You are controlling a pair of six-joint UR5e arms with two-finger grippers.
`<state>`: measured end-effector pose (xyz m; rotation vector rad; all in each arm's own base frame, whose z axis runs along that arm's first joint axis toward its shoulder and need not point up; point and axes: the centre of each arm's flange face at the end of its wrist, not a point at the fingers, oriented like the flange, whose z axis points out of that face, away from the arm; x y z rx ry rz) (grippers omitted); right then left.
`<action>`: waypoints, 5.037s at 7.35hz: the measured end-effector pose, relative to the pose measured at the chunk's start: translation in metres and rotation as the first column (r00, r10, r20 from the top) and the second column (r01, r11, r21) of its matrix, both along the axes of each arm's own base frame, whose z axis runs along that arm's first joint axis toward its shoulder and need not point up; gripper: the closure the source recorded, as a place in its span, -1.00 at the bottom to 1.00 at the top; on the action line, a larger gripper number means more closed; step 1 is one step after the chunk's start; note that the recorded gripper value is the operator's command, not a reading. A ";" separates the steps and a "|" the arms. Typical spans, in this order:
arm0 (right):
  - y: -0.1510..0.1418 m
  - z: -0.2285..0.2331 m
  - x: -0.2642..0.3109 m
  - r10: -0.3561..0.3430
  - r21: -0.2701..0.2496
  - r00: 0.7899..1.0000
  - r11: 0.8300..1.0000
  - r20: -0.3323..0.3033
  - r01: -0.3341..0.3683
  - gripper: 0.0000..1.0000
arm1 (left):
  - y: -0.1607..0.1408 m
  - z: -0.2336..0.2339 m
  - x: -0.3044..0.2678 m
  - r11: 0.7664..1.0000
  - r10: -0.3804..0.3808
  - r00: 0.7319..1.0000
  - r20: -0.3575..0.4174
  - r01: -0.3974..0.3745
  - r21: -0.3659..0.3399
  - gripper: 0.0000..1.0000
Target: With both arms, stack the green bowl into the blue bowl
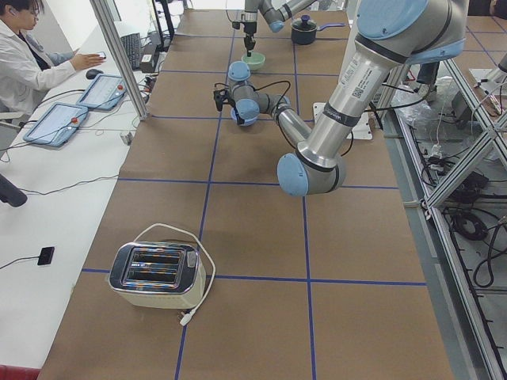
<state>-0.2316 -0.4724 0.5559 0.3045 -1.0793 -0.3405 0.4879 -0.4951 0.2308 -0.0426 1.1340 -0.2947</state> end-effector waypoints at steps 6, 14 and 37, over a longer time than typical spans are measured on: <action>-0.050 -0.080 -0.019 0.028 -0.030 0.997 0.999 0.075 -0.025 0.70 | -0.025 0.050 -0.068 0.994 0.069 0.997 0.034 -0.071 0.087 -0.79; -0.061 -0.304 -0.185 0.092 -0.134 0.995 0.986 -0.024 -0.094 0.70 | -0.046 0.204 -0.236 0.929 0.174 0.966 0.191 -0.225 0.293 -0.93; -0.004 -0.350 -0.308 0.179 -0.054 0.978 0.981 -0.104 -0.186 0.70 | -0.044 0.238 -0.249 0.916 0.189 0.953 0.237 -0.258 0.308 -0.93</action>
